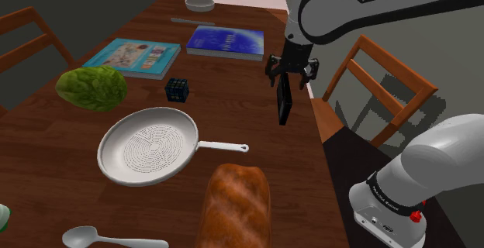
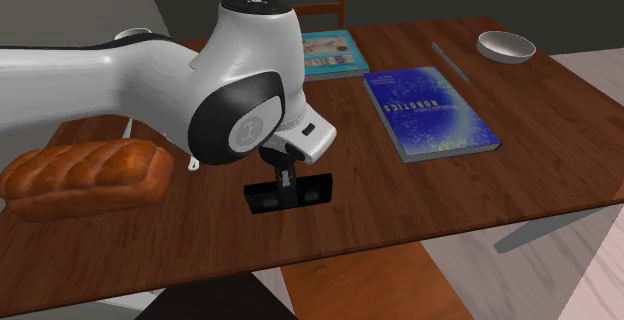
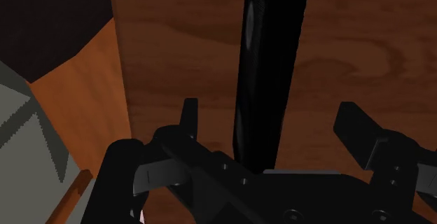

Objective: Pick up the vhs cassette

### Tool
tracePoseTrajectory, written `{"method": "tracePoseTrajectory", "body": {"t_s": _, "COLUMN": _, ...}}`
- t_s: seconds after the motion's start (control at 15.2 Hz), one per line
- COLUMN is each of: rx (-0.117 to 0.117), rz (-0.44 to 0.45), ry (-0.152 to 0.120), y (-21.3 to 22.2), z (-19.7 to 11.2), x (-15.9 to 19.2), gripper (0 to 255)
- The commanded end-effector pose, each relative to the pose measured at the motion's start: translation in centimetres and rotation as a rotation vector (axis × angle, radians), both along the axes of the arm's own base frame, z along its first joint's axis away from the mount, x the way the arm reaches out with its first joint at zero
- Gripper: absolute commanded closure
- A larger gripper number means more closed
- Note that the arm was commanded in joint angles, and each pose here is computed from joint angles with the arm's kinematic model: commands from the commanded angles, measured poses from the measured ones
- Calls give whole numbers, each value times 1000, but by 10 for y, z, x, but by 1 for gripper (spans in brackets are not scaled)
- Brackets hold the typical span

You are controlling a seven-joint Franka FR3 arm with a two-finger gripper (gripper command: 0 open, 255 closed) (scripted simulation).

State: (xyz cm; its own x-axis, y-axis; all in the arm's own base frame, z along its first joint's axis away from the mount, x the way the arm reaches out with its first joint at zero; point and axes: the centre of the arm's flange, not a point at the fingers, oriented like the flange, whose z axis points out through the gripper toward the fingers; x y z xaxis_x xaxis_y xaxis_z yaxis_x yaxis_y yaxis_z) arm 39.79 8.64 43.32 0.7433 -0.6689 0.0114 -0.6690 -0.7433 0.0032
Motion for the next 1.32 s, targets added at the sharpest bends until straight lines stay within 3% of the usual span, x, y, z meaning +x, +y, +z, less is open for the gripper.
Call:
{"method": "tracePoseTrajectory", "body": {"t_s": 0.0, "rx": 0, "rz": -4, "ry": -1, "y": 0, "z": -10, "x": 0, "gripper": 0}}
{"method": "tracePoseTrajectory", "body": {"t_s": 0.26, "rx": 0, "rz": -4, "ry": -1, "y": 0, "z": -24, "x": 0, "gripper": 0}}
{"method": "tracePoseTrajectory", "body": {"t_s": 0.33, "rx": 0, "rz": -4, "ry": -1, "y": 0, "z": -24, "x": 0, "gripper": 255}}
{"method": "tracePoseTrajectory", "body": {"t_s": 0.92, "rx": 0, "rz": -4, "ry": -1, "y": 0, "z": -24, "x": 0, "gripper": 255}}
{"method": "tracePoseTrajectory", "body": {"t_s": 1.25, "rx": 0, "rz": -4, "ry": -1, "y": 0, "z": 2, "x": 0, "gripper": 255}}
